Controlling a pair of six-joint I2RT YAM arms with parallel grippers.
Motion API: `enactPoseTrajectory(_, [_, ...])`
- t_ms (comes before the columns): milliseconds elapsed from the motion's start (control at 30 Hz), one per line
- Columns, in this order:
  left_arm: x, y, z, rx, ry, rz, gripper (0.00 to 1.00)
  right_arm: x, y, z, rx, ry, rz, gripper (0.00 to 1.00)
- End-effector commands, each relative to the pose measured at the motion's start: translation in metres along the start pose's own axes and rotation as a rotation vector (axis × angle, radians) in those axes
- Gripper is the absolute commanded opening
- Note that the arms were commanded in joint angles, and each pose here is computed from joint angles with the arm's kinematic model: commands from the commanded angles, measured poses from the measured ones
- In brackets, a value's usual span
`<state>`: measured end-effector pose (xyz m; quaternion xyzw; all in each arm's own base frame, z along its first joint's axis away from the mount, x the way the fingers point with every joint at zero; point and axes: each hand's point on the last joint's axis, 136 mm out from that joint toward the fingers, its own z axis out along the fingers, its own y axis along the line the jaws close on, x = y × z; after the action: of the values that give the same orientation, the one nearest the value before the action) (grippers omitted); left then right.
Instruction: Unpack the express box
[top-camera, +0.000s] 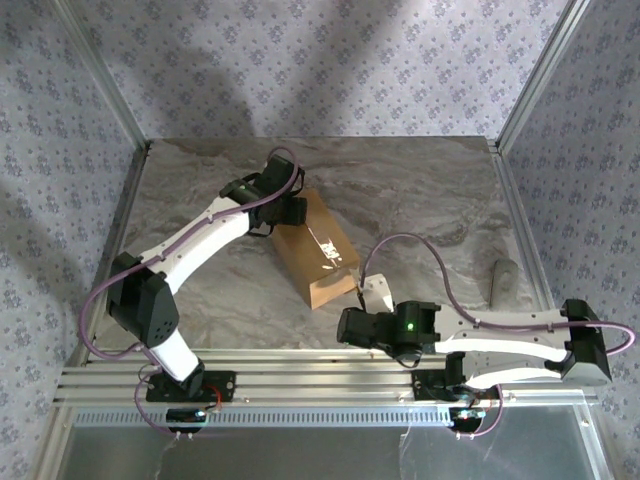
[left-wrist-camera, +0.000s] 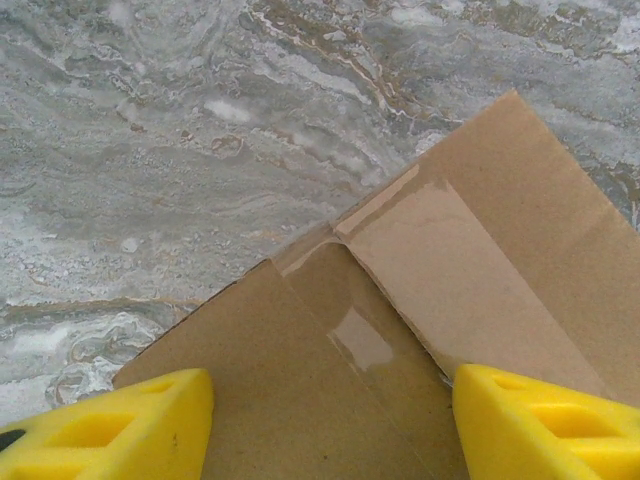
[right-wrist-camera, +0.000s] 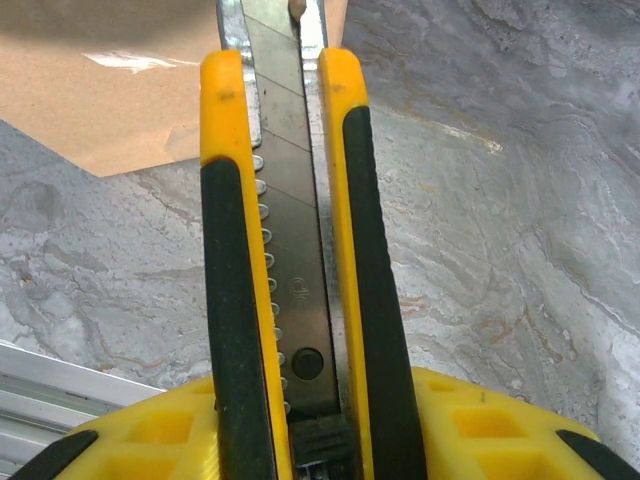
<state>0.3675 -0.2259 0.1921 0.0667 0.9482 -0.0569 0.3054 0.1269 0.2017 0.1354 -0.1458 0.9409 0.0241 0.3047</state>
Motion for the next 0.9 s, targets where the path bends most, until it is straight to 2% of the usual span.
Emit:
enactPoseTrajectory(0, [0.012,0.012,0.007,-0.060,0.054,0.026,0.65,-0.006,0.004,-0.004,-0.004,0.001,-0.004,0.00])
enactPoseTrajectory(867, [0.019,0.007,0.012,-0.035,0.072,0.009,0.64,-0.015,-0.002,-0.007,0.031,-0.017,0.005,0.00])
